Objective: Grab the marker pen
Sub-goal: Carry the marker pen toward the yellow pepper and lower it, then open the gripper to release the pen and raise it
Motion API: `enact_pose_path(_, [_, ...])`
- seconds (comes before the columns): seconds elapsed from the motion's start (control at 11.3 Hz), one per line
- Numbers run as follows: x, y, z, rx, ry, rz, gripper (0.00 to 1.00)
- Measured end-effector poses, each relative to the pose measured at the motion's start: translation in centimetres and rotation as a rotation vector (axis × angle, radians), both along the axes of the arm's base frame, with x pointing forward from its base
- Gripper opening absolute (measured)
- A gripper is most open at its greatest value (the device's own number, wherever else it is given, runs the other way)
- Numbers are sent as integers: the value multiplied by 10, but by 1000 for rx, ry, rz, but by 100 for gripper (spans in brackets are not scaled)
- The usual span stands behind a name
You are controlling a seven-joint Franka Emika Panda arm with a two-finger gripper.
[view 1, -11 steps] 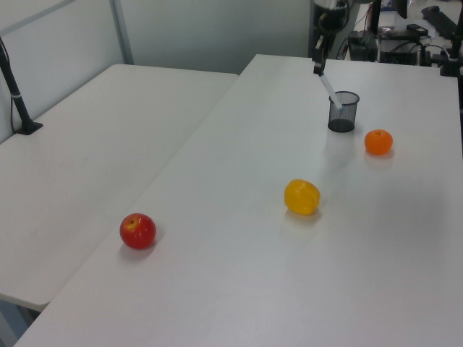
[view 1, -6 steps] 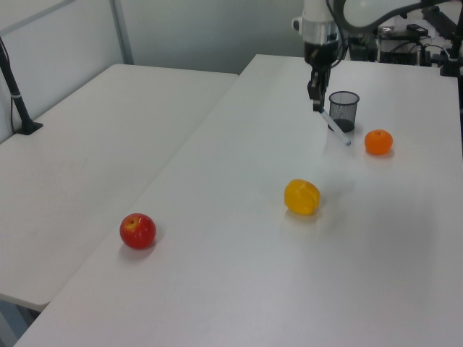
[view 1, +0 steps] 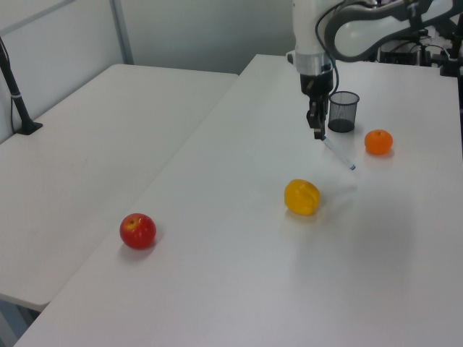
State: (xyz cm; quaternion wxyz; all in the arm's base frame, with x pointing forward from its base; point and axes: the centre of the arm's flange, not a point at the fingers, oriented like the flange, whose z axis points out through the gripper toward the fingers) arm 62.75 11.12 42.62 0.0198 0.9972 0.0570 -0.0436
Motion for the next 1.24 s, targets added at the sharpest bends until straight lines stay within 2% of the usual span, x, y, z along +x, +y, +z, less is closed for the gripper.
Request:
enact_pose_path(0.44, [7,2,-20,1,5,2,19])
enact_pose_path(0.53, [7,2,-19,2,4,2,24])
enact_pose_path(0.62, [7,2,-19,2,4,2,24])
enact_pose_path(0.71, [7,2,-19,2,4,2,31])
enact_pose_path(0.89, [8,2,-17,2,0,1,58])
enact_pose_path(1.06, [11,1,-9,5,-17,0,89])
enact_pose_path(1.15, [13,0,-2,7,-32,-2,100])
enact_pose_path(1.24, [15,-2,11,10,-55,-6,100])
